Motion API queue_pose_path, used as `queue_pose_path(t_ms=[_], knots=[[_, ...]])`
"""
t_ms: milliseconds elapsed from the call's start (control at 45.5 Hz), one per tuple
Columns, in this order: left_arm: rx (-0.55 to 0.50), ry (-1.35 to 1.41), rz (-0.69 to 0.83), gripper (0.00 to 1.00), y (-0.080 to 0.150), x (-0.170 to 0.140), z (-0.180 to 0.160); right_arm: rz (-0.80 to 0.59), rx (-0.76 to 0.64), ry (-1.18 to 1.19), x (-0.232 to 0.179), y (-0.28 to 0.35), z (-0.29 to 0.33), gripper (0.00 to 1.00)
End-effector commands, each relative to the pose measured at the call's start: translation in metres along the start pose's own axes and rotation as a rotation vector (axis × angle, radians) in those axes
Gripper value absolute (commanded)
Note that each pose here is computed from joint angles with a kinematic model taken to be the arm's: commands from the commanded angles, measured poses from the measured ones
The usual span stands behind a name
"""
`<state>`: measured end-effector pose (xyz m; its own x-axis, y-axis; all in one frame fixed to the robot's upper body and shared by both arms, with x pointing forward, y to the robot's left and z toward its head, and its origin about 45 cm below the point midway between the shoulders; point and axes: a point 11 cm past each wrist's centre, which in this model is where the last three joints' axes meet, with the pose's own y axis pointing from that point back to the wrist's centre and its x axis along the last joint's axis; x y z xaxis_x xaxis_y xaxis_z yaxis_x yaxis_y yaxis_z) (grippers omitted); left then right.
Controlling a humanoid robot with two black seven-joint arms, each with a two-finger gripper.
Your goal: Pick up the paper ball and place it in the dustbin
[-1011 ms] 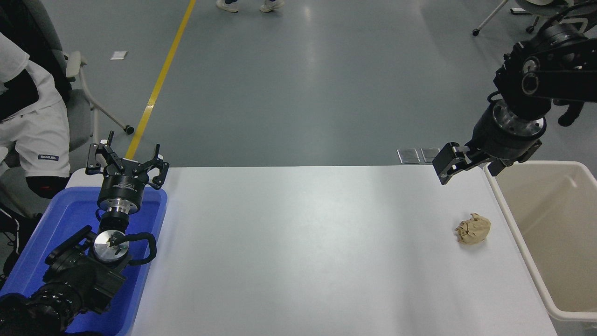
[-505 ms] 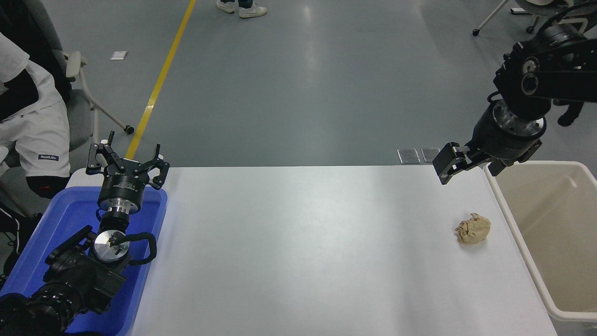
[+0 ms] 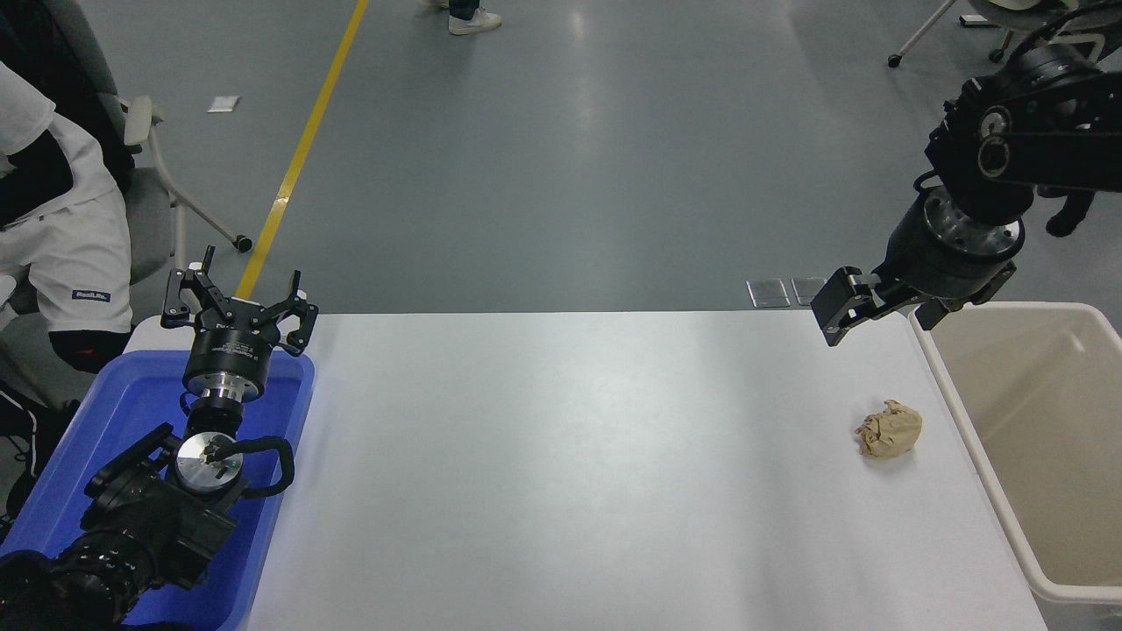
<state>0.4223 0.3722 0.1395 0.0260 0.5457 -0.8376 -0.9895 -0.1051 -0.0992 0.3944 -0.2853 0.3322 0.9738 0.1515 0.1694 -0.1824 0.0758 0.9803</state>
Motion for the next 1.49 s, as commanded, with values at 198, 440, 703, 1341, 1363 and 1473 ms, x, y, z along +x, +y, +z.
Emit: queue_pose_path(t_ms=[198, 440, 703, 1341, 1363, 1473], knots=[[0.000, 0.000, 0.000, 0.99, 0.000, 0.000, 0.000, 0.008, 0.014, -0.003, 0.002, 0.002, -0.004, 1.00], [0.000, 0.000, 0.000, 0.99, 0.000, 0.000, 0.000, 0.042, 0.032, -0.048, 0.012, 0.010, 0.000, 1.00], [0.000, -0.001, 0.001, 0.99, 0.000, 0.000, 0.000, 0.031, 0.029, -0.052, 0.009, 0.006, 0.001, 1.00], [0.000, 0.000, 0.000, 0.99, 0.000, 0.000, 0.000, 0.028, 0.018, -0.057, 0.008, 0.006, 0.005, 1.00], [0.000, 0.000, 0.000, 0.99, 0.000, 0.000, 0.000, 0.029, 0.018, -0.057, 0.008, 0.006, 0.005, 1.00], [0.000, 0.000, 0.000, 0.99, 0.000, 0.000, 0.000, 0.029, 0.002, -0.066, 0.006, 0.009, 0.012, 1.00]])
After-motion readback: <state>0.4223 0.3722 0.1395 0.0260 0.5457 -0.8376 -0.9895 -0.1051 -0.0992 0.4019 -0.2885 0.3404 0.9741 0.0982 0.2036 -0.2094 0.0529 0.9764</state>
